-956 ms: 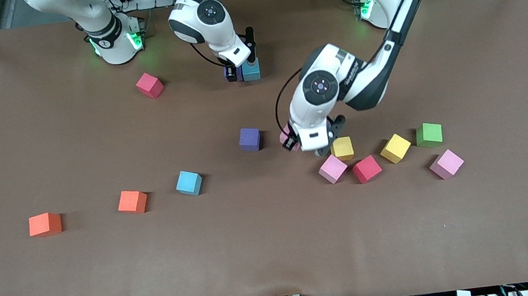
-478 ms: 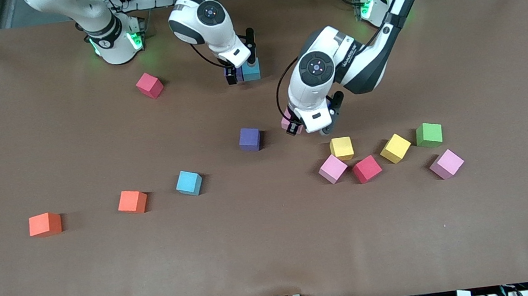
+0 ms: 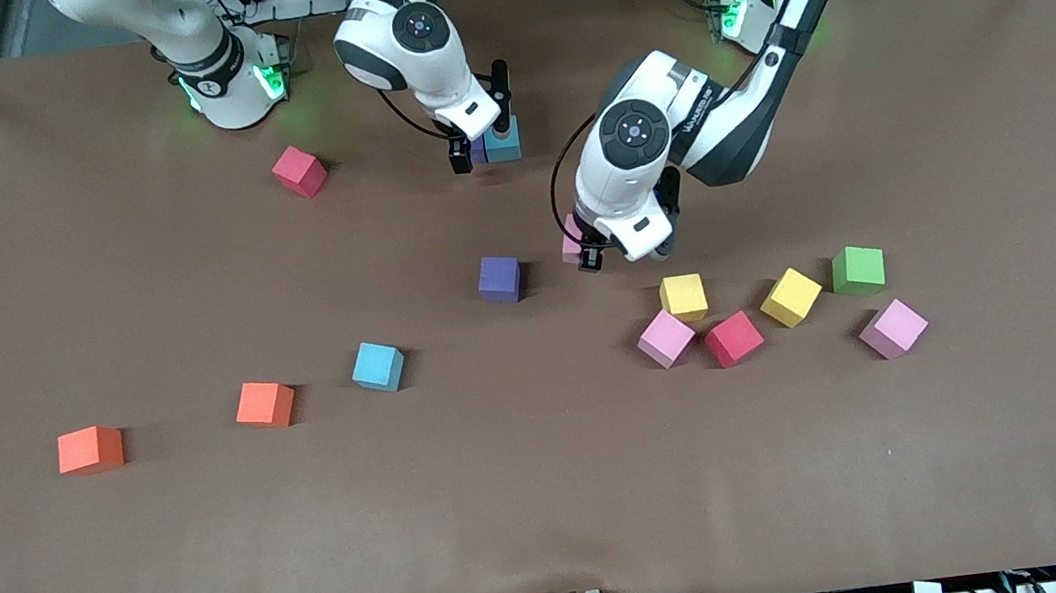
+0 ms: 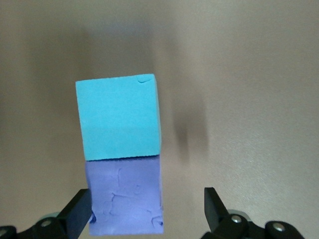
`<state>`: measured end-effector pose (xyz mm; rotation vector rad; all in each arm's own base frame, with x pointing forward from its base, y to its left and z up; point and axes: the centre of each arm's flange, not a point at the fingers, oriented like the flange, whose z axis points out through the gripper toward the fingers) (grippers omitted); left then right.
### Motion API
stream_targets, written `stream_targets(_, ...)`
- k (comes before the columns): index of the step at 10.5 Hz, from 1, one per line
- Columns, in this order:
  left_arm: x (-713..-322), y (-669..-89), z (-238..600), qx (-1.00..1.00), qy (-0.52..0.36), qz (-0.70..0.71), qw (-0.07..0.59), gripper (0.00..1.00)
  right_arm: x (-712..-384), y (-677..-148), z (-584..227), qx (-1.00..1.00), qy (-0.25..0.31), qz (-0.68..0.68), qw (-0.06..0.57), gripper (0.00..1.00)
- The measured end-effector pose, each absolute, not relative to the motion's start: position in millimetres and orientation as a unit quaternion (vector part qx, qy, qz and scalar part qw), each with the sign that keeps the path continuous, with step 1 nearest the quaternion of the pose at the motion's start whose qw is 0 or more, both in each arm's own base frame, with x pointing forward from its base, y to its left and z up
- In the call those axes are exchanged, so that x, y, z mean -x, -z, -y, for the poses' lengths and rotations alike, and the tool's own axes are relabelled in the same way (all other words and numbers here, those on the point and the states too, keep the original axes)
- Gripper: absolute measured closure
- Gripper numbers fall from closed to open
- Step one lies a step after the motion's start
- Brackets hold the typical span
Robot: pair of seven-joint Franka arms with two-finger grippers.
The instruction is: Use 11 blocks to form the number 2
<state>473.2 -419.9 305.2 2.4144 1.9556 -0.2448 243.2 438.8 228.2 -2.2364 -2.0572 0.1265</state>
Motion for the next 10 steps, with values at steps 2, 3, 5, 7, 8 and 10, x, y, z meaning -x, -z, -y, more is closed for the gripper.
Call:
stream_targets(2,-451.6,-295.5,420.3,-0.75,0.076,-0.656,0.026,0.43,-243.1,-231.2,-438.5,0.736,-0.042,0.674,0.047,0.0)
stream_targets(3,-443.3,-291.5,420.3,-0.738,0.077,-0.67,0.024,0.43,-243.0,-232.0,-438.1,0.738,-0.044,0.671,0.046,0.0)
stream_targets(5,-433.8,-282.6,416.6,-0.71,0.078,-0.7,0.01,0.43,-248.6,-236.9,-432.7,0.745,-0.051,0.664,0.039,0.0)
stream_targets(7,-416.0,-269.6,417.9,-0.692,0.081,-0.717,-0.008,0.43,-271.1,-249.5,-420.5,0.762,-0.052,0.645,0.03,0.0)
stream_targets(8,-403.7,-266.4,422.8,-0.685,0.083,-0.724,-0.009,0.43,-292.3,-258.8,-409.7,0.776,-0.053,0.628,0.025,0.0)
stream_targets(10,-377.5,-265.0,429.1,-0.677,0.083,-0.732,-0.006,0.43,-348.3,-282.4,-377.2,0.813,-0.057,0.58,0.013,0.0)
